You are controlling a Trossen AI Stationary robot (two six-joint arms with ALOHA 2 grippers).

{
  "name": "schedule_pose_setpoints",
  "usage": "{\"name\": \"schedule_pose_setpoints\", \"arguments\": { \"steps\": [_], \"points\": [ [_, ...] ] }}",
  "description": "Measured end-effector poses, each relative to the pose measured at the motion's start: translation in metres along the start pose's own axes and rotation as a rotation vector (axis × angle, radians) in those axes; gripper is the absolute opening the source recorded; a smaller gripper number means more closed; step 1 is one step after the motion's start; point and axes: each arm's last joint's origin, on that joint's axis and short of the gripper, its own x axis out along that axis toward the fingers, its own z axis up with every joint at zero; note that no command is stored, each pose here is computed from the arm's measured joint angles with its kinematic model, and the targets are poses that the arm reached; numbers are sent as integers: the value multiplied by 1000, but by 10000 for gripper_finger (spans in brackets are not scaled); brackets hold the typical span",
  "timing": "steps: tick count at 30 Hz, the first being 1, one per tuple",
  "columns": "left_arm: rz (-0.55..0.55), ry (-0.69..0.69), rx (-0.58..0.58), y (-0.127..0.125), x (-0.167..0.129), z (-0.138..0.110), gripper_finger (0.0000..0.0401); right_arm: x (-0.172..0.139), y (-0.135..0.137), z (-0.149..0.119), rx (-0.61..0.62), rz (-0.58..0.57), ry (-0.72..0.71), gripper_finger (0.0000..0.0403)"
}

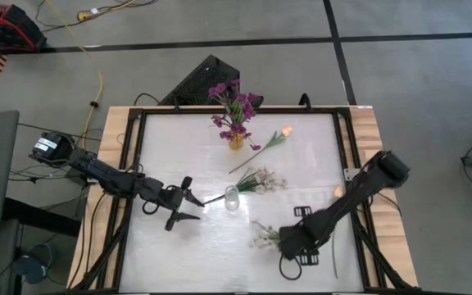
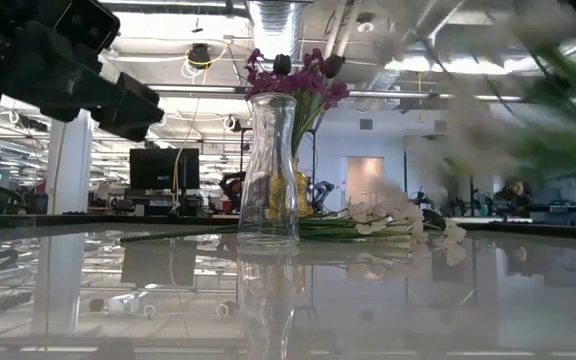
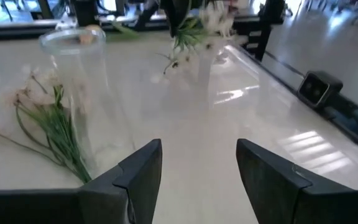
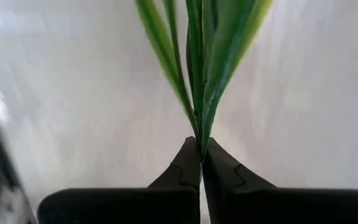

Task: Sort flowers into vase by color
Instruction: Put the bottom white flowers into the transparent vase

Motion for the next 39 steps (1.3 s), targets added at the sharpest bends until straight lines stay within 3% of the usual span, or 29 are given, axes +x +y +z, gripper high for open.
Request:
{"name": "schedule_pose_setpoints", "arguments": {
  "steps": [5,9,14,17,21,30,35,39],
  "points": [
    [-9,-72,-14,0,0,7,196,-62,-18,3,-12,56,-466,24],
    [-13,-127,-22,-1,-1,12,196,-101,-27,2,-101,41,-853,24],
    [-21,-252,-25,-1,-3,24,196,-116,-34,5,-305,2,-1219,24],
    [-20,-326,-26,-2,-3,34,196,-114,-45,15,-323,-50,-1358,26],
    [39,-363,-14,-1,2,52,196,-109,-61,36,-297,-84,-1409,26],
    [161,-239,32,8,21,92,196,-103,-87,62,-316,-92,-1469,26],
    [284,-183,23,19,23,97,196,-103,-104,66,-232,-168,-1453,26],
    [323,-141,15,25,23,93,196,-99,-114,68,-206,-192,-1406,26]
  ]
}}
